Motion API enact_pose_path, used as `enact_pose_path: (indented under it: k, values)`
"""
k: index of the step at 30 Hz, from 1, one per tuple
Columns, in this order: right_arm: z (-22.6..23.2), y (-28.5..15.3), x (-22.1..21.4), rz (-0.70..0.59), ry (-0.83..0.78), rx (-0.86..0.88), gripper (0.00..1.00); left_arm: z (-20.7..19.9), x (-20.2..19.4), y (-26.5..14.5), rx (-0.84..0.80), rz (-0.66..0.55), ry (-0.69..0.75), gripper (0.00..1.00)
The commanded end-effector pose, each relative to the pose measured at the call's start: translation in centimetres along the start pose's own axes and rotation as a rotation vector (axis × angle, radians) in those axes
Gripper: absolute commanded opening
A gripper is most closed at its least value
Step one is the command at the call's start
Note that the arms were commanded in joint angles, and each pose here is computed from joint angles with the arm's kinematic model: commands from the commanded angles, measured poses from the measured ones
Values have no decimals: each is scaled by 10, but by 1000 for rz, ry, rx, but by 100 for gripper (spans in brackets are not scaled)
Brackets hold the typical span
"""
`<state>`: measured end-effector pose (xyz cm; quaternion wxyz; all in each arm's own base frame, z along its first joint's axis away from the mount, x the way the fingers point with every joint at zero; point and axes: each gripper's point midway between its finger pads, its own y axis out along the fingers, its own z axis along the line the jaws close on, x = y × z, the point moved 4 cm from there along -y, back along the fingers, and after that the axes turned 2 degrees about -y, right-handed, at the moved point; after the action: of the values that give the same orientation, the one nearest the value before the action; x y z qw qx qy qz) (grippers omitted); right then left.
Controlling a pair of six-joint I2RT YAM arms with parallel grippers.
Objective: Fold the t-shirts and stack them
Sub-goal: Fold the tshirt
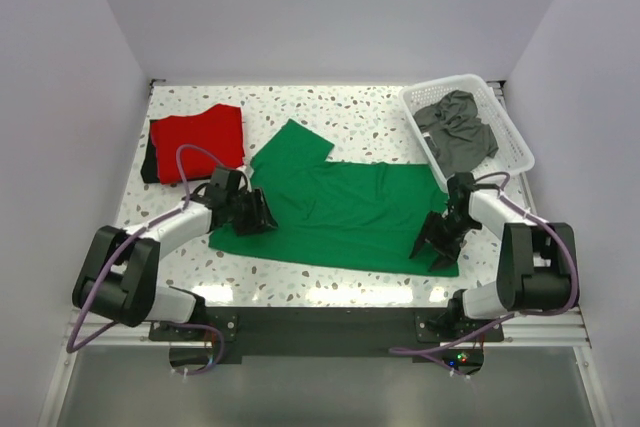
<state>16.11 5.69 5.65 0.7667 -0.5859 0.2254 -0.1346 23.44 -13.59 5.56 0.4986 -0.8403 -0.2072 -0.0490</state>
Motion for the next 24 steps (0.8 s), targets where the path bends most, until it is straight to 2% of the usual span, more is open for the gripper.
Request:
enact_pose_path:
  k: [1, 7, 11, 18, 24]
  values:
    - [-10, -13, -10, 2, 8, -60, 60, 27, -27, -13, 139, 81, -35, 56]
    - [26, -69, 19, -119, -71, 30, 60, -1, 4, -34, 86, 7, 18, 59]
    - [42, -86, 42, -165, -129, 44, 60, -17, 25, -32, 44, -30, 44, 60]
    - [59, -75, 97, -215, -158, 11, 60, -36, 58, -23, 14, -71, 83, 60]
    - [67, -70, 128, -279, -146, -19, 60, -33, 59, -11, 12, -67, 88, 61]
